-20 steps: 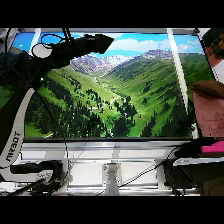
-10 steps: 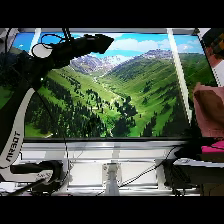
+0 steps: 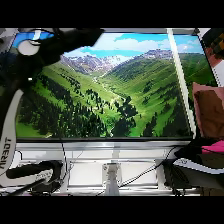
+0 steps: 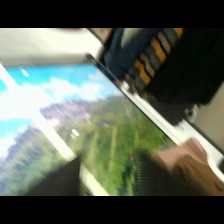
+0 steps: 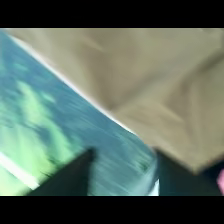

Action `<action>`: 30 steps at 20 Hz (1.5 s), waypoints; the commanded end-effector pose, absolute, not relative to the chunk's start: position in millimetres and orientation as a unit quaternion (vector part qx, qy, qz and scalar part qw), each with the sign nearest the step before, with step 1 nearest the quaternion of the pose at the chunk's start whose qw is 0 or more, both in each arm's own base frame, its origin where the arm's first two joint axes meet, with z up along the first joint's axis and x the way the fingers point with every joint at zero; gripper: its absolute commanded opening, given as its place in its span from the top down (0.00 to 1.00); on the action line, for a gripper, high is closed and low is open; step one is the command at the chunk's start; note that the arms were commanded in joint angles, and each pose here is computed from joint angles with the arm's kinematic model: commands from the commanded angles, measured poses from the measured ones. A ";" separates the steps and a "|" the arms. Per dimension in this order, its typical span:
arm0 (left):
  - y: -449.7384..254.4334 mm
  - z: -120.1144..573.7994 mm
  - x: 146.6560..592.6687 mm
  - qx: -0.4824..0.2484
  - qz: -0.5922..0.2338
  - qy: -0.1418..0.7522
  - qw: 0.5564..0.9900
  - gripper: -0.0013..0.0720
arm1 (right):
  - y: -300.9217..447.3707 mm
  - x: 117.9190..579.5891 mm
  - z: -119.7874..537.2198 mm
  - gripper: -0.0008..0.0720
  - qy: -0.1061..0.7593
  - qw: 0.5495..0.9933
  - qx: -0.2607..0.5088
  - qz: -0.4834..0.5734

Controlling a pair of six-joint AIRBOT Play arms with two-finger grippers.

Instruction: Fold the clothes and pants, and hang the long-sleeved shirts on hangers.

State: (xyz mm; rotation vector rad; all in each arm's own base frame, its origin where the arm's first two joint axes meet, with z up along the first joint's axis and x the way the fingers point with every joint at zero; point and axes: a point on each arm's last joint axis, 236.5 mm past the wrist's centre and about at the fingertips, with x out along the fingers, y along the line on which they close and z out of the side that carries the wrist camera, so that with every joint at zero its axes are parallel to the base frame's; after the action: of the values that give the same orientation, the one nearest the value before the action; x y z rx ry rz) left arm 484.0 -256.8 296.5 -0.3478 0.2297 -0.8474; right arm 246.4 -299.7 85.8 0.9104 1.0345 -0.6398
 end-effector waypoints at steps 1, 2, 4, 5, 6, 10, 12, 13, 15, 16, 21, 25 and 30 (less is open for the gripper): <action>-196.2 327.0 483.4 -0.103 -0.352 0.071 0.928 0.96 | -280.4 305.9 150.0 0.86 0.363 0.818 0.404 -0.192; -173.6 329.5 484.7 -0.088 -0.323 0.074 0.939 0.96 | -265.4 323.9 169.5 0.96 0.344 0.844 0.385 -0.144; -126.3 323.6 486.8 -0.070 -0.251 0.104 0.960 0.96 | -237.0 348.9 196.9 0.96 0.324 0.871 0.356 -0.092; -102.6 314.2 486.3 -0.043 -0.212 0.126 0.968 0.96 | -222.7 358.0 207.0 0.97 0.327 0.881 0.332 -0.080; -80.4 302.2 484.9 -0.013 -0.175 0.152 0.973 0.96 | -210.0 365.6 216.4 0.97 0.329 0.891 0.305 -0.072; -9.8 244.7 465.1 0.088 -0.061 0.283 0.953 0.96 | -138.3 393.2 263.7 0.97 0.335 0.927 0.165 -0.026; -5.2 230.1 456.1 0.098 -0.058 0.318 0.941 0.96 | -113.2 395.4 267.5 0.97 0.355 0.929 0.096 -0.030; -5.9 227.0 453.4 0.098 -0.060 0.326 0.938 0.96 | -102.3 394.9 264.5 0.97 0.369 0.927 0.066 -0.034; -7.0 224.6 451.6 0.096 -0.062 0.332 0.936 0.96 | -91.5 391.8 252.7 0.97 0.402 0.914 0.027 -0.051; -6.9 224.7 451.7 0.097 -0.062 0.332 0.936 0.96 | -94.2 387.8 245.4 0.97 0.420 0.904 0.021 -0.076; -7.0 224.7 451.7 0.096 -0.062 0.332 0.936 0.96 | -103.4 367.7 214.4 0.96 0.481 0.868 0.009 -0.124; -6.9 224.7 451.7 0.097 -0.062 0.332 0.936 0.96 | -91.7 369.4 211.5 0.96 0.484 0.869 0.022 -0.103; -6.9 224.7 451.7 0.097 -0.062 0.332 0.936 0.96 | -92.0 369.2 211.5 0.96 0.484 0.869 0.022 -0.103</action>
State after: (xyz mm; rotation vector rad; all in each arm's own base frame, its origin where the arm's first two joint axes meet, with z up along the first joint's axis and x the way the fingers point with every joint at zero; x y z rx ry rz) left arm 452.0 -7.2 224.6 0.1966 0.6775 -0.1281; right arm 370.1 -92.4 211.9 0.0455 1.0092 -0.2134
